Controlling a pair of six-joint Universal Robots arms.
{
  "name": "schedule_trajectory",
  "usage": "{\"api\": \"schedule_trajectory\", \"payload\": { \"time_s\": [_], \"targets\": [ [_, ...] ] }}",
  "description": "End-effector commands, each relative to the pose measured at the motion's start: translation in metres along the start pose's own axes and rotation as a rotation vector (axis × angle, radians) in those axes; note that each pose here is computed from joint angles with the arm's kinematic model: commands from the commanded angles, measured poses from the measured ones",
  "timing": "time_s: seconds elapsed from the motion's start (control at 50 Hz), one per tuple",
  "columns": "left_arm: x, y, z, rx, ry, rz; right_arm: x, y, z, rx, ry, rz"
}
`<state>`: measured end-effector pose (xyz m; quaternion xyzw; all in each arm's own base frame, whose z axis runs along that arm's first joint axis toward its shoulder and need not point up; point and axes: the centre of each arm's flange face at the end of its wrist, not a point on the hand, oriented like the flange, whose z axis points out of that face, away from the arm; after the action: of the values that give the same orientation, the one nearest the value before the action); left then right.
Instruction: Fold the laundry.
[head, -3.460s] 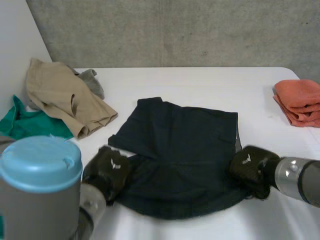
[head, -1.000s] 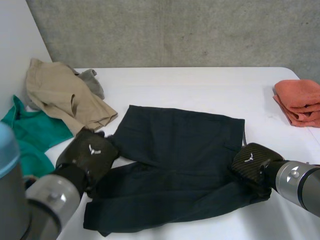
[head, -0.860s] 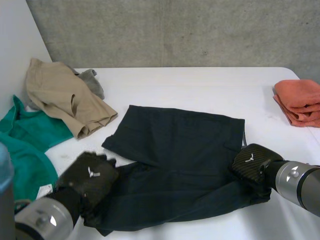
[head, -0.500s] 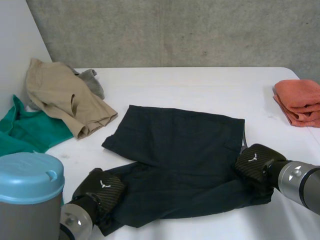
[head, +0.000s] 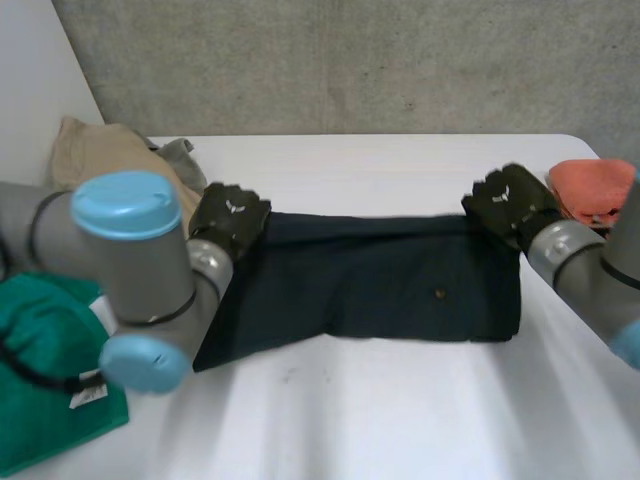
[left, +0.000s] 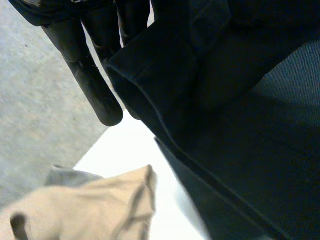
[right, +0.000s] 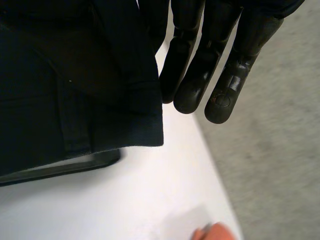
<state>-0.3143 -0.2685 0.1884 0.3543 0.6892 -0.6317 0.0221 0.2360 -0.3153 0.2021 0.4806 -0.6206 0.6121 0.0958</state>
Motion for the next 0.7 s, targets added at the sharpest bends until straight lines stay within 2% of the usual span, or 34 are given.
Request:
{"api": "schedule_trajectory", "payload": {
  "time_s": [0.02,0.12,0.2,0.28,0.34,0.42,0.5,0.6,0.7],
  "targets": [
    [-0.006,0.014,0.091,0.166,-0.164,0.182,0.002,0.022,0.078,0.161,0.196,-0.079],
    [0.001,0.015,0.127,0.317,-0.205,0.230,-0.012,0.039,0.117,0.214,0.259,-0.113],
    [0.010,0.027,0.141,0.336,-0.184,0.240,-0.026,0.048,0.134,0.218,0.250,-0.112],
    [0.019,0.036,0.141,0.337,-0.159,0.247,-0.032,0.059,0.140,0.156,0.264,-0.098],
    [0.020,0.030,0.139,0.370,-0.158,0.248,-0.024,0.052,0.136,0.132,0.303,-0.088],
    [0.004,-0.007,0.126,0.467,-0.214,0.236,0.003,0.024,0.119,0.146,0.361,-0.059],
    [-0.015,-0.035,0.105,0.512,-0.252,0.219,0.022,0.005,0.091,0.157,0.352,0.051],
    [-0.025,-0.040,0.071,0.469,-0.235,0.157,0.040,-0.027,0.036,0.150,0.236,0.261],
    [-0.027,-0.034,0.039,0.414,-0.212,0.038,0.030,-0.008,0.014,0.035,0.077,0.414]
  ]
}}
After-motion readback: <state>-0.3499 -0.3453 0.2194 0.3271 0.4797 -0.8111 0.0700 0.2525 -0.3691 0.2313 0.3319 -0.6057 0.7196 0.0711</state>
